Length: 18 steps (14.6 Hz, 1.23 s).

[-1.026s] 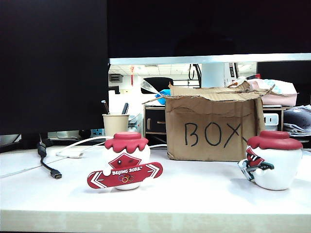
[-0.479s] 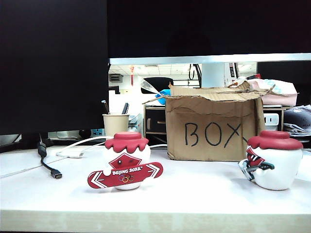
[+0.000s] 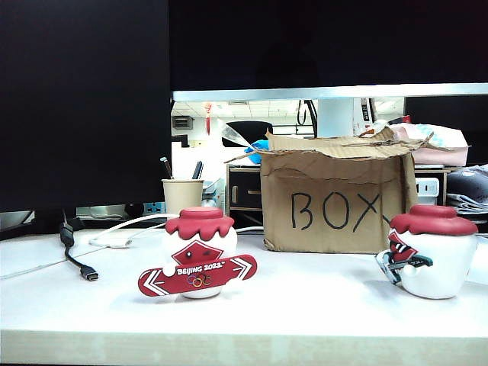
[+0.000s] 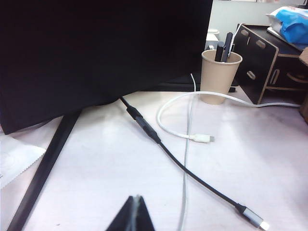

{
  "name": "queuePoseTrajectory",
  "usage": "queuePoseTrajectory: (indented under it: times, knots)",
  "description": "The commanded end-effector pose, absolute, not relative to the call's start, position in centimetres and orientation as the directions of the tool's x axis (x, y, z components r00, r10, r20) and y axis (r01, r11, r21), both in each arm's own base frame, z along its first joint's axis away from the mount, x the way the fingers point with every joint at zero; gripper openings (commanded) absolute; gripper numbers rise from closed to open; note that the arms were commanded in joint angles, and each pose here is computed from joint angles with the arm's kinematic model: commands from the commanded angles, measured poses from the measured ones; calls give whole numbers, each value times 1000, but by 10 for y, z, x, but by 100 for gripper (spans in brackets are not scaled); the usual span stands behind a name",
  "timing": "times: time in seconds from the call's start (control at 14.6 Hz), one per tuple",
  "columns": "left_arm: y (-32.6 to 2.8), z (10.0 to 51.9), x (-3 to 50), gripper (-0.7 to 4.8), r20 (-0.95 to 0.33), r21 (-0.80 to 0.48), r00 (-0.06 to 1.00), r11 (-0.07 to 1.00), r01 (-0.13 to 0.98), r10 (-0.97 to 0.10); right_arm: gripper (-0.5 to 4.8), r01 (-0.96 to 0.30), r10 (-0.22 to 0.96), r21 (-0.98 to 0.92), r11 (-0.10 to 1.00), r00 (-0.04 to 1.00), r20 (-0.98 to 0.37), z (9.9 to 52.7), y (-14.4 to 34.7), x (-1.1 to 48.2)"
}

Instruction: Put the doll that is least similar in size compared to the others into the paper box.

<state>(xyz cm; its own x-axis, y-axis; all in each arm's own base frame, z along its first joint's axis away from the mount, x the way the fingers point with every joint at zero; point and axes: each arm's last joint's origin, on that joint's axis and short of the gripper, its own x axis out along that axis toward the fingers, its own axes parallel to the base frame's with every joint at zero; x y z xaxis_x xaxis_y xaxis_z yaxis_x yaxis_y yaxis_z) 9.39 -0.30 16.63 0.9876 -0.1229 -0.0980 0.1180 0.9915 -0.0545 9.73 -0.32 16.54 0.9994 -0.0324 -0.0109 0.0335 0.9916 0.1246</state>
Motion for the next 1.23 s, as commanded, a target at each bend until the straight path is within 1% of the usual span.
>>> queuePoseTrajectory:
  times: [0.07,0.21,0.55,1.23]
  knots:
    - [-3,168,94,-5,-83,-51,988,991,123,-127,-5,33,-31,123,992,999,-15,164,-3,97]
    - [-3,168,94,-5,-83,-51,988,991,123,-127,-5,30,-29,122,992,1000,-9,165,-3,97]
    - [-3,168,94,-5,-83,-51,988,991,123,-127,-5,-52,51,46,998,998,28,168,5,97]
    - [-3,168,94,-5,-83,-51,988,991,123,-127,-5,-55,54,46,997,998,32,169,5,97]
